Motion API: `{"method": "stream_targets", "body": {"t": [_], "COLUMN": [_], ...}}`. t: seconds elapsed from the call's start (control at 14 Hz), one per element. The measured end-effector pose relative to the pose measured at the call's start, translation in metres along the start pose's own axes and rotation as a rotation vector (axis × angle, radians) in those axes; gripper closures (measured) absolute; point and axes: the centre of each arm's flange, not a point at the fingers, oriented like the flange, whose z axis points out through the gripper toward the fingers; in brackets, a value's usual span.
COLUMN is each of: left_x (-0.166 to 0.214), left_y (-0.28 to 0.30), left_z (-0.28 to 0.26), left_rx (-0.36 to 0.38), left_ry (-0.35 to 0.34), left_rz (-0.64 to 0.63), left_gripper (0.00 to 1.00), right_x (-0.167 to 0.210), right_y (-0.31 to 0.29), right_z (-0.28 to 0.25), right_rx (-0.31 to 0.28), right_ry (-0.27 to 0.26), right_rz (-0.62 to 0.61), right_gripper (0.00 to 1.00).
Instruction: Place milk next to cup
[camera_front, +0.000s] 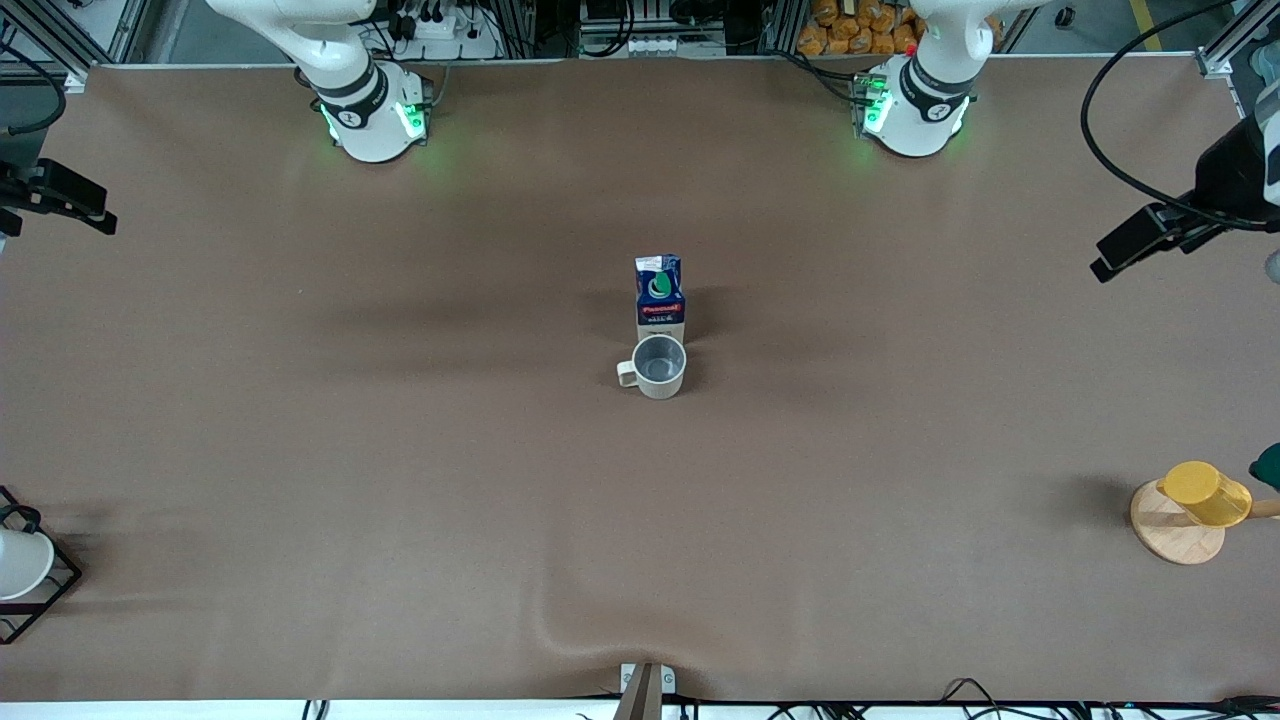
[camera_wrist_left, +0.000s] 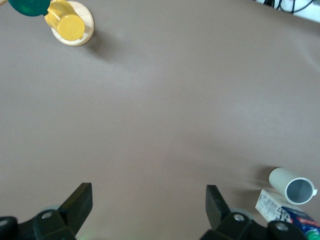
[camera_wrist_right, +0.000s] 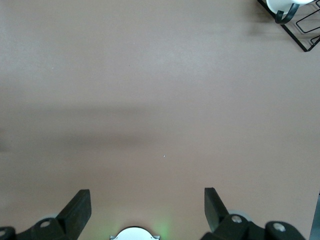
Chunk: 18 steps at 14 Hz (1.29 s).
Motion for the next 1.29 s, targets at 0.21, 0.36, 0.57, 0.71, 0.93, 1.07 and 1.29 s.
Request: {"method": "stream_targets", "body": {"t": [0.21,0.36,0.57,0.71,0.93,1.07,1.29], "left_x": [-0.008,-0.004,0.001,0.0,-0.003,-0.004,-0.007], "left_y": [-0.005,-0.017,-0.029,-0.025,-0.02,-0.016,-0.013], "left_z": [0.007,0.012,0.014,0.014,0.014,0.014,0.015], "left_rx": [0.01,0.013,0.012,0.011,0.011,0.012,0.014], "left_ry": [-0.009,-0.018,-0.021,-0.019,-0.021,-0.023,-0.031], "left_rz": [0.056,0.098,0.124,0.139,0.153,0.161,0.167], "left_gripper": [0.0,0.0,0.0,0.0,0.0,0.0,0.0], "right_x": [0.0,0.0,0.0,0.0,0.0,0.0,-0.001], "right_y": [-0.002,-0.006,-0.005,-0.005,-0.005,-0.004,-0.002], "right_z": [-0.001,-0.001,-0.002,-0.002,-0.002,-0.002,-0.002], "right_rx": [-0.001,-0.003,-0.005,-0.006,-0.006,-0.007,-0.007], "right_ry": [0.002,0.003,0.003,0.003,0.003,0.003,0.002], "right_rz": [-0.005,-0.011,-0.01,-0.01,-0.01,-0.009,-0.005], "right_gripper": [0.0,0.0,0.0,0.0,0.0,0.0,0.0]}}
